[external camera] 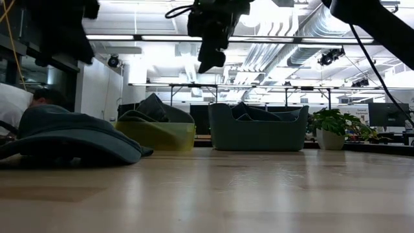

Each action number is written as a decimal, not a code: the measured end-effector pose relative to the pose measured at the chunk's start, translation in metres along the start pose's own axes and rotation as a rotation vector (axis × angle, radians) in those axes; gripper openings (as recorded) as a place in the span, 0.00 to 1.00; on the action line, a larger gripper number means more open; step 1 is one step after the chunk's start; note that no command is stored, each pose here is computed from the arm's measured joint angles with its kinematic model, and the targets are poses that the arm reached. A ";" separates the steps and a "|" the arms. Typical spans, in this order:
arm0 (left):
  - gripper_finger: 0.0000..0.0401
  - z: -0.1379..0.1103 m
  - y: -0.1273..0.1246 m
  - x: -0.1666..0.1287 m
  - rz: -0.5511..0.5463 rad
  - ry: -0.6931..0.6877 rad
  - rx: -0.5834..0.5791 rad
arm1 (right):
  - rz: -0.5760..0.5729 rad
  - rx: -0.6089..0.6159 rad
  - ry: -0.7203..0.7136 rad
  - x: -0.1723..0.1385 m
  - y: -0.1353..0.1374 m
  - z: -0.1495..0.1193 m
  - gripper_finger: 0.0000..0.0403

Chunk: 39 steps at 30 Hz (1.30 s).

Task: Pick & Place hat
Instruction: Put the blue cap into the blue bin

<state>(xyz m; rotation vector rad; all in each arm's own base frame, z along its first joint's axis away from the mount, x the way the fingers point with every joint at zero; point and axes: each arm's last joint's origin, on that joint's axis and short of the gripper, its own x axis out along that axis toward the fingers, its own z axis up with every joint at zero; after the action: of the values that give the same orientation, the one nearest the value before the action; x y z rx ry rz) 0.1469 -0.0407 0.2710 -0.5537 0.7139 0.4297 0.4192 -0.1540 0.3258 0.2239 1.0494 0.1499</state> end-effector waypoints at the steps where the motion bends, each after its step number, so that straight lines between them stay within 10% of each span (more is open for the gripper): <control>1: 0.25 -0.007 0.001 0.006 -0.008 0.007 -0.031 | 0.007 0.007 0.018 0.001 0.003 -0.001 0.59; 16: 0.25 -0.048 0.033 0.020 0.250 0.120 -0.540 | 0.074 -0.013 0.121 -0.013 0.039 -0.025 0.59; 31: 0.26 -0.050 0.027 0.023 0.214 0.218 -0.593 | -0.009 0.065 -0.159 -0.036 0.081 -0.139 0.59; 39: 0.43 -0.047 0.017 0.026 0.109 0.239 -0.597 | 0.002 0.103 -0.211 -0.028 0.097 -0.182 0.59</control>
<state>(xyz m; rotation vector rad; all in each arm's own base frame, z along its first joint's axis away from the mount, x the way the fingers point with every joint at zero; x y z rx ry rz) 0.1322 -0.0510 0.2181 -1.1452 0.8482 0.6924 0.2459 -0.0465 0.2865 0.3265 0.8477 0.0718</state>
